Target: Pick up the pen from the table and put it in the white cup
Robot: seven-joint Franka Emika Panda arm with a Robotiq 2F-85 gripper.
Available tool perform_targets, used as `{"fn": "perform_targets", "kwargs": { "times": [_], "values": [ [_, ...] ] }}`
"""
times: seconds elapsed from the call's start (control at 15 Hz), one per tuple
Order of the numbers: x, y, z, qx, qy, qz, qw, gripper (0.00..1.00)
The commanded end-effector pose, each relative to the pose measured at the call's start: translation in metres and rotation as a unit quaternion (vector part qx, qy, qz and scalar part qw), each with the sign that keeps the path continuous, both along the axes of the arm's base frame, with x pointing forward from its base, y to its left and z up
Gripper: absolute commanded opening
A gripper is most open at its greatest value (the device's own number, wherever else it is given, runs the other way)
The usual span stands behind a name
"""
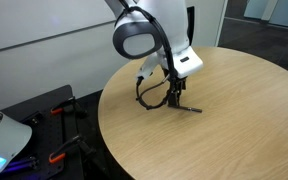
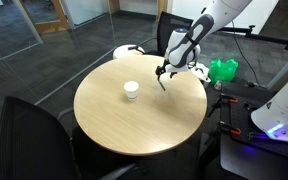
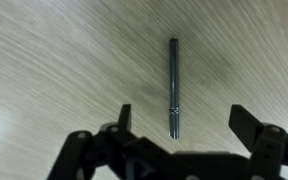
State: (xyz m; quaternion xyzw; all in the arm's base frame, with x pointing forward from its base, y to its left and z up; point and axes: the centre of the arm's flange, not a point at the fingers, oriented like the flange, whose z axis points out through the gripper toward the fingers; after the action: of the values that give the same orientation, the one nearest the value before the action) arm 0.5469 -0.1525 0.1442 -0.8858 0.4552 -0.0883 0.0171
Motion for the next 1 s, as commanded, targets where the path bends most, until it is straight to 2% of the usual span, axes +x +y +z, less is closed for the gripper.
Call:
{"fn": "perform_targets", "kwargs": {
  "times": [0.0,0.73,0.8,0.87,0.93],
  "values": [
    [0.015,-0.004,-0.013,-0.007,-0.003,-0.014,0.9999,1.00],
    [0.045,-0.004,-0.052,-0.028,0.005,-0.021,0.9994,1.00],
    [0.045,-0.004,-0.053,-0.029,0.006,-0.021,0.9993,0.91],
    [0.046,-0.004,-0.054,-0.031,0.005,-0.022,0.9993,0.72],
    [0.047,-0.004,-0.055,-0.031,0.004,-0.023,0.9992,0.66]
  ]
}}
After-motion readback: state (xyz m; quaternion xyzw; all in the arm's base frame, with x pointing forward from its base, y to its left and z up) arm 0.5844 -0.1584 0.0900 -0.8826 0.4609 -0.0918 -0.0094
